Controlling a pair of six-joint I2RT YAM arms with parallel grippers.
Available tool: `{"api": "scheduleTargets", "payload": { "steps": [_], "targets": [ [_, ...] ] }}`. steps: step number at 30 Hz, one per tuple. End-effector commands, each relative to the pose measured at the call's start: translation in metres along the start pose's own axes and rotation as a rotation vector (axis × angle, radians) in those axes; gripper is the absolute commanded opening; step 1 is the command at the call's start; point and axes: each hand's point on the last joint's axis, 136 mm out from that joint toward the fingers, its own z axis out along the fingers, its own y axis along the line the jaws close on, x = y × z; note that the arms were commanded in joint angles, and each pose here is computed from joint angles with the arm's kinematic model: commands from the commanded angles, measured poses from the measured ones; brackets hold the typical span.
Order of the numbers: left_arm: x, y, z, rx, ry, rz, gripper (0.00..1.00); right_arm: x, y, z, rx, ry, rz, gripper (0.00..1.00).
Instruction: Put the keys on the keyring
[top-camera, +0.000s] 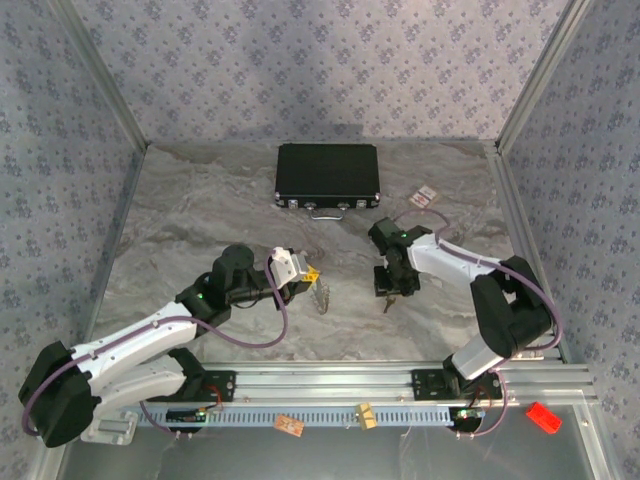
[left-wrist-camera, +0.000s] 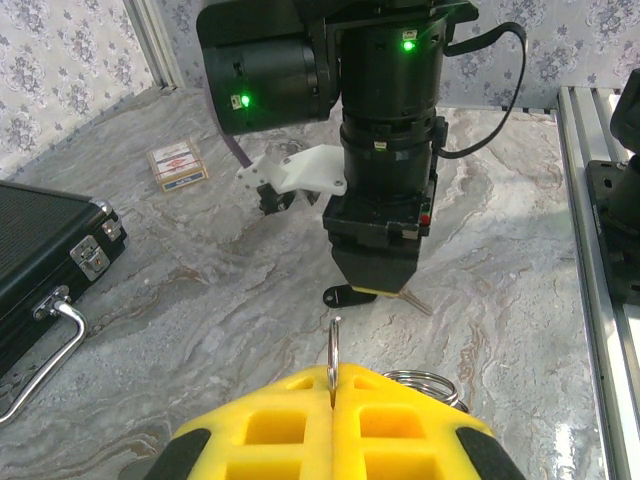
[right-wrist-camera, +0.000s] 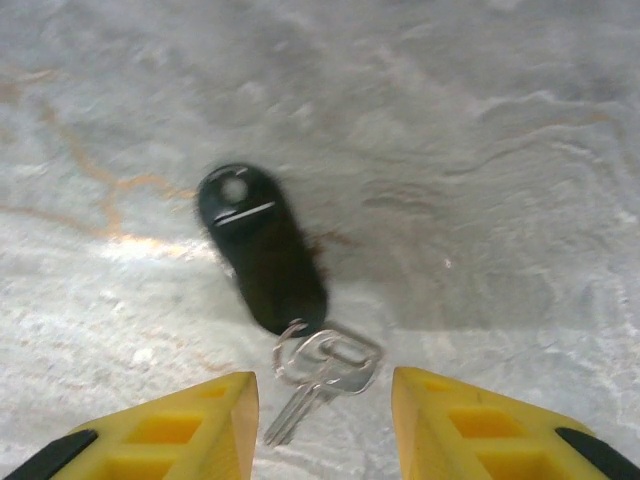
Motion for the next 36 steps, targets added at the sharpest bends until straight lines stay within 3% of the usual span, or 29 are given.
{"api": "scheduleTargets", "payload": {
  "steps": [1, 16, 26, 36],
  "targets": [
    [-0.012, -0.003, -0.002, 0.014, -0.049, 0.031, 0.00, 0.005, 0.001, -0.001, 0.054, 0.026, -0.056, 0.41],
    [-0.014, -0.003, -0.004, 0.010, -0.049, 0.036, 0.00, -0.001, -0.003, 0.007, 0.243, 0.048, -0.141, 0.26],
    [-0.015, -0.002, -0.003, 0.009, -0.051, 0.038, 0.00, 0.000, -0.002, 0.010, 0.248, 0.060, -0.148, 0.23],
    [-0.014, -0.002, -0.004, 0.007, -0.049, 0.036, 0.00, -0.001, -0.004, 0.007, 0.259, 0.054, -0.151, 0.08]
  ]
}}
